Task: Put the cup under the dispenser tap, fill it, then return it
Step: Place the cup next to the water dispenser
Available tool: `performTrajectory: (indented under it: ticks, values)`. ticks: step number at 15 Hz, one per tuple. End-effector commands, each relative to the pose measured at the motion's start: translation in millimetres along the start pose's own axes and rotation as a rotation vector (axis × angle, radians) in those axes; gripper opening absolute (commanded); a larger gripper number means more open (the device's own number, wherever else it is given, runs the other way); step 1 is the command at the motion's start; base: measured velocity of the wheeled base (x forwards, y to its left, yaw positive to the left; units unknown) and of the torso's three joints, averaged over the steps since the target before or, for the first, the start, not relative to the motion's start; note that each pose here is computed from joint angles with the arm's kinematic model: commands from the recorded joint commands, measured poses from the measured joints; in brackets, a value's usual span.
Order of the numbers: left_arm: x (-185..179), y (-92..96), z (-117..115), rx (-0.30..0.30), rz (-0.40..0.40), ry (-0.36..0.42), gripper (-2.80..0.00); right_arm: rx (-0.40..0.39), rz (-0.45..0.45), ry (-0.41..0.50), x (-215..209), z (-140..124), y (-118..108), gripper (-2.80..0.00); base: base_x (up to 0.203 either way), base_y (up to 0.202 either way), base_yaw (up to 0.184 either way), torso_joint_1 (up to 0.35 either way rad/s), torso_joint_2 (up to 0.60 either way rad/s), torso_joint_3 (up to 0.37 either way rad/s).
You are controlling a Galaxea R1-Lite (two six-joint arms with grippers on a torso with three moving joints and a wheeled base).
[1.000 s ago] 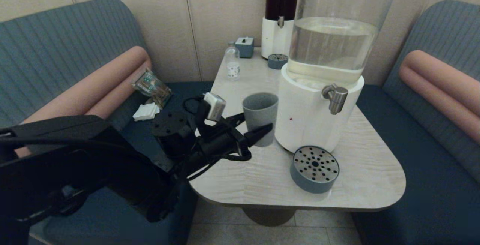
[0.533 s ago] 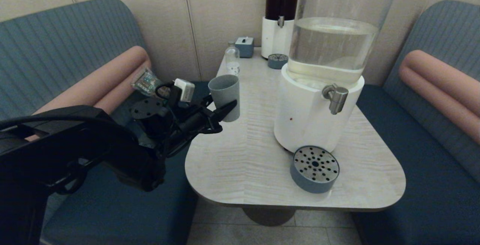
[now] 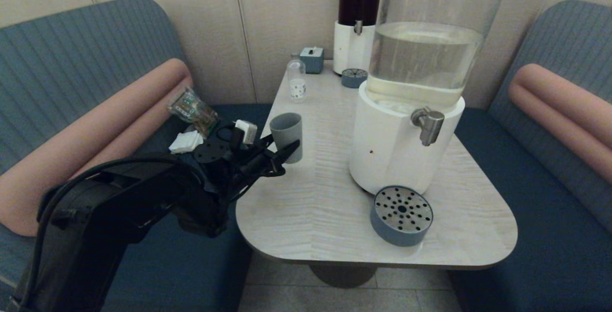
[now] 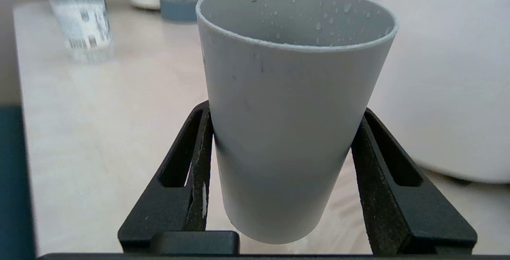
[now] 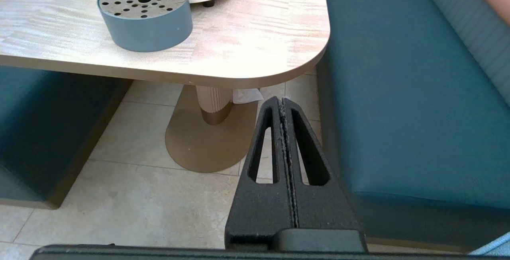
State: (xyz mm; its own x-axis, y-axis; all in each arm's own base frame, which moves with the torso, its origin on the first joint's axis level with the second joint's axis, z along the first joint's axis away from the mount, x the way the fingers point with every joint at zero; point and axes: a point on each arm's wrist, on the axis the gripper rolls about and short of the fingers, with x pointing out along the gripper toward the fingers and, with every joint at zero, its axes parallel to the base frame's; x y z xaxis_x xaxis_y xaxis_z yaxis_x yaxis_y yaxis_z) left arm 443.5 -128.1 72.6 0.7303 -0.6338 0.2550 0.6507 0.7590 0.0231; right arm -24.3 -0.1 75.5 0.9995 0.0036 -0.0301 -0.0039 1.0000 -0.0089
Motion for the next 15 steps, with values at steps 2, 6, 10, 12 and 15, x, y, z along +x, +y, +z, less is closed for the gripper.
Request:
performTrajectory:
  ticks: [2, 6, 10, 12, 15]
  values:
    - [-6, 9.3, -29, -0.017, 0.019, 0.043, -2.8, 0.0, 0.001, 0.001, 0, 0, 0, -2.8, 0.0, 0.0, 0.0, 0.0, 0.0, 0.0]
    - [-8, 12.4, -37, -0.02, 0.029, 0.059, -2.8, 0.0, -0.001, 0.001, 0, 0, 0, -2.8, 0.0, 0.0, 0.0, 0.0, 0.0, 0.0]
    - [-10, 13.1, -42, -0.023, 0.031, 0.068, -2.8, 0.0, 0.0, 0.001, 0, 0, 0, -2.8, 0.0, 0.0, 0.0, 0.0, 0.0, 0.0]
    - [-10, 12.7, -42, -0.021, 0.031, 0.07, 0.0, 0.0, -0.001, 0.001, 0, 0, 0, -2.8, 0.0, 0.0, 0.0, 0.0, 0.0, 0.0]
    - [-10, 11.4, -36, -0.017, 0.029, 0.065, 0.0, 0.0, 0.001, 0.001, 0, 0, 0, -2.8, 0.0, 0.0, 0.0, 0.0, 0.0, 0.0]
